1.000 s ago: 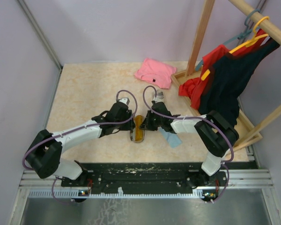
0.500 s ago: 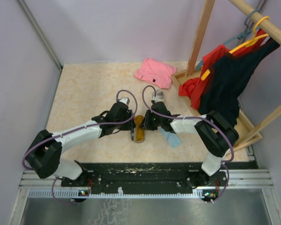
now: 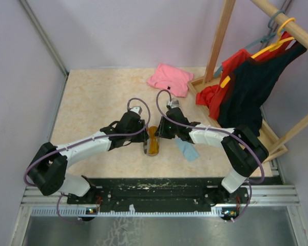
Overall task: Organize the sunglasses
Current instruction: Place the sunglasses in the sunglasses case, then adjust the sunglasses in the sunglasses case.
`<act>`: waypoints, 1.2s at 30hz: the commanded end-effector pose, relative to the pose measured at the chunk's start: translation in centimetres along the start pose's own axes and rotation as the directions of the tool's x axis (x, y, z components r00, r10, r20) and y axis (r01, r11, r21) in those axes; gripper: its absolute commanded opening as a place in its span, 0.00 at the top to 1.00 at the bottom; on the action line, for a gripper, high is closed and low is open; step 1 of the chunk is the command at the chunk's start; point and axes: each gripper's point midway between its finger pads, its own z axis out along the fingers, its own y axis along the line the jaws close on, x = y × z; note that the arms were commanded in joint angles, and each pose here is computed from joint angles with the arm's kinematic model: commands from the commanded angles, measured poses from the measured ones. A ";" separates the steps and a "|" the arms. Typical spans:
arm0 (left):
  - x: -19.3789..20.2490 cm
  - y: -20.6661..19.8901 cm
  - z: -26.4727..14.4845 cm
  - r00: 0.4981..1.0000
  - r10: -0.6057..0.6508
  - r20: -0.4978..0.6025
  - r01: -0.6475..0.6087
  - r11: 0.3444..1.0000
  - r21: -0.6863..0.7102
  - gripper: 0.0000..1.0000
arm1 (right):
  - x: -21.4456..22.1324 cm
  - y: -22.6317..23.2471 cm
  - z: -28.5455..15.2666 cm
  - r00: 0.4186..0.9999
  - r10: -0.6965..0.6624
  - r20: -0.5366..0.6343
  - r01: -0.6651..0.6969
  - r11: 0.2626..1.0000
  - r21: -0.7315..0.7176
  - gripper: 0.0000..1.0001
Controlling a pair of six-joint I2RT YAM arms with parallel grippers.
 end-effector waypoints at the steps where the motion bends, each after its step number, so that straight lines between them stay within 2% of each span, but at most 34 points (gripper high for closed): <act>1: -0.5 -0.5 -0.3 1.000 0.010 0.023 -0.010 1.000 0.019 0.58 | -2.9 1.8 -1.8 0.993 -0.063 0.097 0.064 0.998 -0.005 0.73; 8: -0.4 -0.5 -0.2 1.000 0.011 0.017 -0.012 1.000 0.021 0.58 | -3.0 0.1 -2.2 0.989 -0.099 0.111 0.091 0.993 0.072 0.73; 15: -0.3 -0.5 -0.1 1.000 0.011 0.013 -0.012 1.000 0.019 0.58 | -1.9 0.5 -1.2 0.992 -0.105 0.064 0.103 0.994 0.028 0.73; 36: -0.4 -0.6 0.0 1.000 0.013 0.012 -0.014 1.000 0.021 0.58 | 0.1 -0.4 1.0 0.994 -0.109 -0.023 0.110 0.994 0.030 0.76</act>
